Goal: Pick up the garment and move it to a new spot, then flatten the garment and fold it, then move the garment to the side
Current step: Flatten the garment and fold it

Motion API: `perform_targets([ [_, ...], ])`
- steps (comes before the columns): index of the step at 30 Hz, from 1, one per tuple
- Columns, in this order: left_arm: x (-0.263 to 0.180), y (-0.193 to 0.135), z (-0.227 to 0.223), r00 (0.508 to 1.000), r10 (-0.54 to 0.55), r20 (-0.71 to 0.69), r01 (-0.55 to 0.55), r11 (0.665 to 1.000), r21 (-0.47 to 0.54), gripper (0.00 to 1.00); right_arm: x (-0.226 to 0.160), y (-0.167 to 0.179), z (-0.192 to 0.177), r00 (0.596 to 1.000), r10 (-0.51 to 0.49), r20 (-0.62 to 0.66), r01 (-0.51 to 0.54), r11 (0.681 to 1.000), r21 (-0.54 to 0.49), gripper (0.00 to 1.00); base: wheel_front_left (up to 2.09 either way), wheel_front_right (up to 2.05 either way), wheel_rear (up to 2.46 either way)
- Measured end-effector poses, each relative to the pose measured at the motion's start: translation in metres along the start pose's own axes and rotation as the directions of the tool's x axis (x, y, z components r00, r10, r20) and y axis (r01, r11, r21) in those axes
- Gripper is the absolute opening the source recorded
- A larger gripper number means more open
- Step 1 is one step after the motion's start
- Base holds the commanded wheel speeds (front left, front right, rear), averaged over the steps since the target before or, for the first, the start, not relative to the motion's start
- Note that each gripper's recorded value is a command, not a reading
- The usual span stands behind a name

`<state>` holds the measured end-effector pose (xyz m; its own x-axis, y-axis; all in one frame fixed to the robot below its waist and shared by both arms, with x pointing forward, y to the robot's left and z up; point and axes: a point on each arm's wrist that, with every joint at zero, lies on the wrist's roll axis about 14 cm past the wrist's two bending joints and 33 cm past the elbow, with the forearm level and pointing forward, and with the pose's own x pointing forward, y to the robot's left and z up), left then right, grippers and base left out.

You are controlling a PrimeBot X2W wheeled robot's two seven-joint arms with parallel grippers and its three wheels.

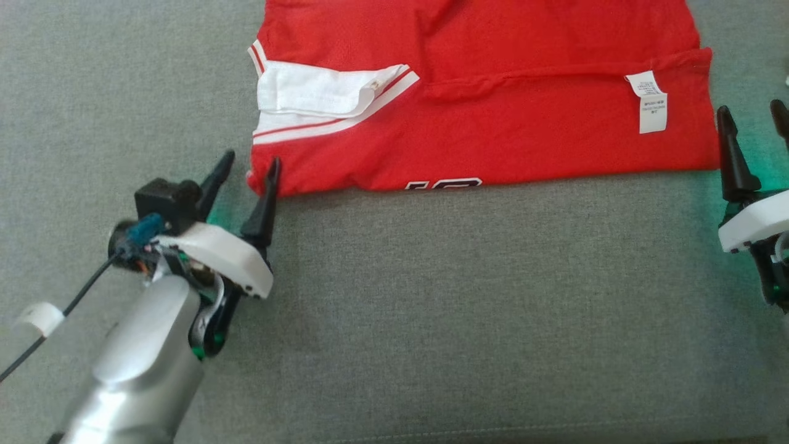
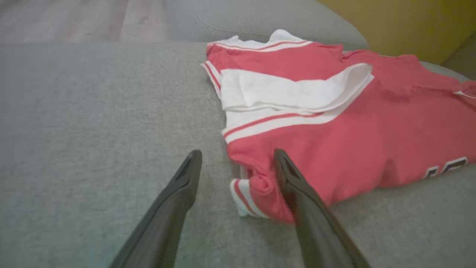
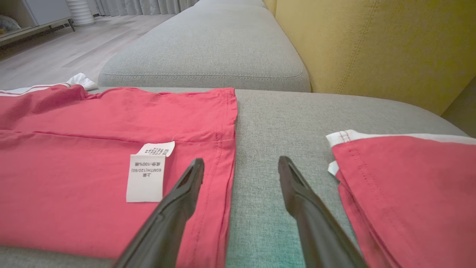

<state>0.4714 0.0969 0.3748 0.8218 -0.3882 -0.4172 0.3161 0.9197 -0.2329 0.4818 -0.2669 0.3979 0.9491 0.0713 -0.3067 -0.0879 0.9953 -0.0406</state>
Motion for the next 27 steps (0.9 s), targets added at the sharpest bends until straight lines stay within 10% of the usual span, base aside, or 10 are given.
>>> perform_targets([
  [6, -0.008, -0.006, -0.016, 0.998, -0.024, -0.066, 0.023, 1.000, -0.011, 0.98, -0.001, -0.002, 0.002, 1.000, -0.007, 0.008, 0.007, 1.000, 0.005, 1.00, 0.00, 0.00, 0.00],
  [9, -0.008, -0.010, -0.012, 0.997, -0.043, -0.066, 0.043, 0.999, 0.001, 0.00, 0.000, -0.001, 0.003, 1.000, -0.005, 0.011, 0.005, 1.000, 0.006, 1.00, 0.00, 0.00, 0.00],
  [21, -0.029, -0.013, -0.002, 0.998, -0.050, -0.027, 0.051, 0.998, 0.037, 0.00, -0.011, 0.025, -0.038, 0.993, 0.046, -0.107, -0.036, 0.995, 0.097, 0.97, 0.00, 0.00, 0.00],
  [22, -0.030, -0.013, -0.002, 0.999, -0.046, -0.026, 0.047, 0.998, 0.033, 0.00, -0.011, 0.026, -0.041, 0.992, 0.048, -0.119, -0.036, 0.994, 0.105, 0.80, 0.00, 0.00, 0.00],
  [24, -0.031, -0.013, 0.002, 0.999, -0.047, -0.013, 0.047, 0.998, 0.031, 0.00, -0.011, 0.030, -0.045, 0.989, 0.059, -0.138, -0.043, 0.992, 0.121, 0.05, 0.00, 0.00, 0.00],
  [27, -0.033, -0.014, 0.005, 0.999, -0.046, 0.001, 0.046, 0.999, 0.017, 0.00, -0.012, 0.037, -0.047, 0.985, 0.087, -0.149, -0.067, 0.989, 0.132, 0.00, 0.00, 0.00, 0.00],
])
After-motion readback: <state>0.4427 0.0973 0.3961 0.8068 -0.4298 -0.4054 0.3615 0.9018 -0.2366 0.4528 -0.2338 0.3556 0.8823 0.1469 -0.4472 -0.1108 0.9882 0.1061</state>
